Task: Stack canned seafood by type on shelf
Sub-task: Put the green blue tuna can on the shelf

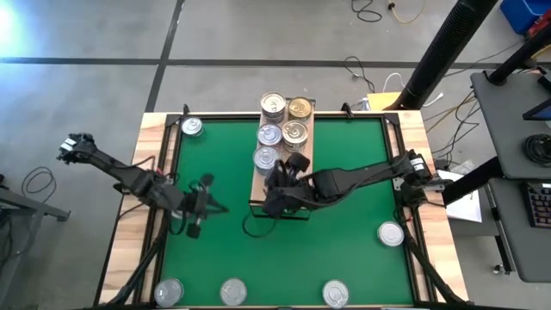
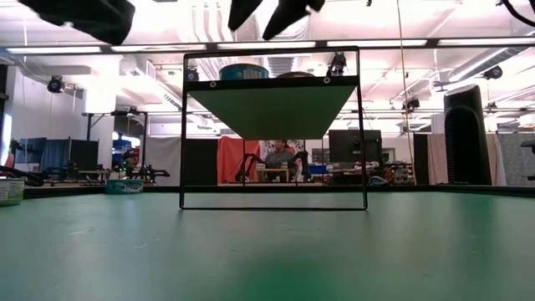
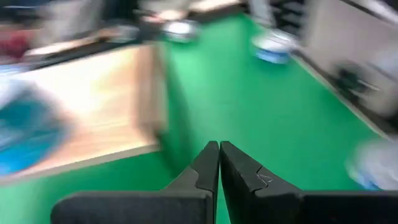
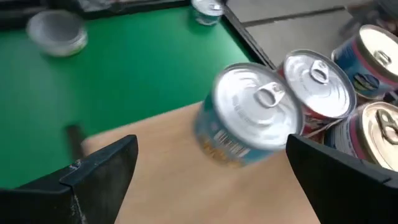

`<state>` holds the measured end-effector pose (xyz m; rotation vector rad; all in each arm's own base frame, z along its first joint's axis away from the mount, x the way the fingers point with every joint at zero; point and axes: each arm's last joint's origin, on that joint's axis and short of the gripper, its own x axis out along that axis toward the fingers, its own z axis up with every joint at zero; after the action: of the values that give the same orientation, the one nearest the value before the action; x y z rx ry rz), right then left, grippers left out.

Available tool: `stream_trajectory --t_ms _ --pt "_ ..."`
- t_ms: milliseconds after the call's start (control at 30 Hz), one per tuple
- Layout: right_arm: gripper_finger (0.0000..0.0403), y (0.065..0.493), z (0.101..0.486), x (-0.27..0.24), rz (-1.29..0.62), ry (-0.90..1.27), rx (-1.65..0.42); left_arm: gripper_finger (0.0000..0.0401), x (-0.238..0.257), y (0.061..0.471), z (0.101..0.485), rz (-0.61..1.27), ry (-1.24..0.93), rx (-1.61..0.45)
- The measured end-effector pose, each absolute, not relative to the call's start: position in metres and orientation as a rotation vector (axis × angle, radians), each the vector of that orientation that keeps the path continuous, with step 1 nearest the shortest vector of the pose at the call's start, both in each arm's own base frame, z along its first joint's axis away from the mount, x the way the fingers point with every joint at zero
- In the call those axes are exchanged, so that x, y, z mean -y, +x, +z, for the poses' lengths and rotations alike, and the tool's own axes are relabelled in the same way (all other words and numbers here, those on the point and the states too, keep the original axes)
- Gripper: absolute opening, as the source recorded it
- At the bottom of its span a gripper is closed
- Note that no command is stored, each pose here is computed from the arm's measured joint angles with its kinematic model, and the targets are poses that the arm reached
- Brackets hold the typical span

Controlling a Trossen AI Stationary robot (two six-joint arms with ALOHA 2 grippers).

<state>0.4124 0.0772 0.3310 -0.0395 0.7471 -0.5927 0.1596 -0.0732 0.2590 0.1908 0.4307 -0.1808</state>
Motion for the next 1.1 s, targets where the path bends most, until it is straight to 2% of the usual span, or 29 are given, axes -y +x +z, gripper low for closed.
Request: stream_trajectory --t_ms 233,467,633,767,867,1033,1100 --pt "0.0400 0.401 0.317 -0.111 -0.544 -0.151 -0.791 0.0000 0.036 0.140 0.257 0.266 0.000 -0.236" --pt "0.0400 0.385 0.314 -0.137 -0.692 -0.367 -0.706 0.0000 -0.006 0.123 0.265 0.546 -0.211 -0.103" --pt "0.0400 0.371 0.321 -0.163 -0.679 -0.435 -0.649 0.0000 -0.032 0.120 0.267 0.650 -0.266 -0.100" --pt "0.0400 0.358 0.326 -0.186 -0.518 -0.392 -0.694 0.0000 -0.054 0.121 0.256 0.732 -0.306 -0.135" --pt "0.0400 0.344 0.325 -0.212 -0.405 -0.397 -0.709 0.0000 -0.052 0.124 0.249 0.540 -0.336 -0.202" --pt "0.0400 0.324 0.324 -0.243 -0.347 -0.353 -0.671 0.0000 -0.013 0.129 0.254 -0.081 -0.393 -0.240" --pt "0.0400 0.321 0.325 -0.248 -0.338 -0.336 -0.660 0.0000 0.005 0.130 0.252 -0.214 -0.400 -0.268"
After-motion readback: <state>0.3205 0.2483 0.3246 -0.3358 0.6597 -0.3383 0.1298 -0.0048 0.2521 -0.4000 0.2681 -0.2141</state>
